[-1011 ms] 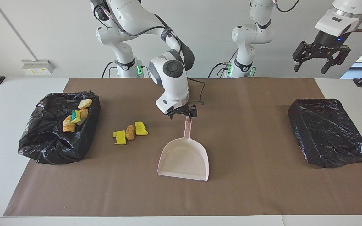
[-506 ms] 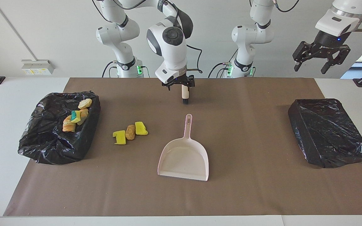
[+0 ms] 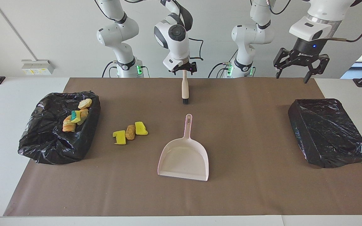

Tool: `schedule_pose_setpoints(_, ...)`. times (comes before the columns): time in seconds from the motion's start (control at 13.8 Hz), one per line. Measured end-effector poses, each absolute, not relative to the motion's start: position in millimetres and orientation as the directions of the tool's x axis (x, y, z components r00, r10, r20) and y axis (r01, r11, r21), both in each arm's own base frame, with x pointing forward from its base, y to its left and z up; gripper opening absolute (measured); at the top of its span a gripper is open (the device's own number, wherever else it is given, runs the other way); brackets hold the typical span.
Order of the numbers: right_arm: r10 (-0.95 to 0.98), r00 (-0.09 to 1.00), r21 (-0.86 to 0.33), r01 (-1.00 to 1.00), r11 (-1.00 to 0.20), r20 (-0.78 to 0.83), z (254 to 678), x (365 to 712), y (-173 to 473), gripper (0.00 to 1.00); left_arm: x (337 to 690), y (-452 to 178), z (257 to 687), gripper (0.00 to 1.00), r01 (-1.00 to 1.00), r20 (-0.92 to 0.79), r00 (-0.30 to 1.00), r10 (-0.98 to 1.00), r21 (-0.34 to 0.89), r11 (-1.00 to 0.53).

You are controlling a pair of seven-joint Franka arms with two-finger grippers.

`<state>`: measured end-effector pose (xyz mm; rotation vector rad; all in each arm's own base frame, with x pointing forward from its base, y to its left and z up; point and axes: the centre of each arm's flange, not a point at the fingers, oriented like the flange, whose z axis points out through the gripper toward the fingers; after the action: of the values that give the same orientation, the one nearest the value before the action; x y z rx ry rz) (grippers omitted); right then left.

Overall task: Sweep and dump trash in bin
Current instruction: 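Withdraw the right gripper while the left gripper reaches the dustpan handle, then move the dustpan toward the sponges while the right gripper grasps the brush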

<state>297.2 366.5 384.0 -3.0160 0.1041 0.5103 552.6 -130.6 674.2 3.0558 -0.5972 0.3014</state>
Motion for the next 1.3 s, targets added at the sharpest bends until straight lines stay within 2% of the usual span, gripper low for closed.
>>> schedule_pose_setpoints(0.43,-0.078,0.947,-0.071,-0.105,-0.992,-0.31,325.4,252.2,380.0,1.0,570.1,-261.0,560.5,1.0,-0.491,0.173,0.858,-0.484,-0.003,-0.871)
schedule_pose_setpoints(0.87,-0.079,0.943,-0.053,-0.102,-0.993,-0.324,321.6,246.9,380.2,0.99,542.2,-379.8,453.3,1.0,-0.413,0.149,0.903,-0.403,0.043,-0.91)
schedule_pose_setpoints(1.01,-0.079,0.941,-0.049,-0.101,-0.994,-0.329,321.0,246.2,379.7,0.79,541.6,-399.2,425.1,1.0,-0.372,0.153,0.92,-0.36,0.055,-0.927)
schedule_pose_setpoints(1.3,-0.077,0.934,-0.033,-0.094,-0.995,-0.349,322.2,245.1,376.4,0.31,545.1,-402.6,401.4,1.0,-0.323,0.148,0.939,-0.311,0.062,-0.945)
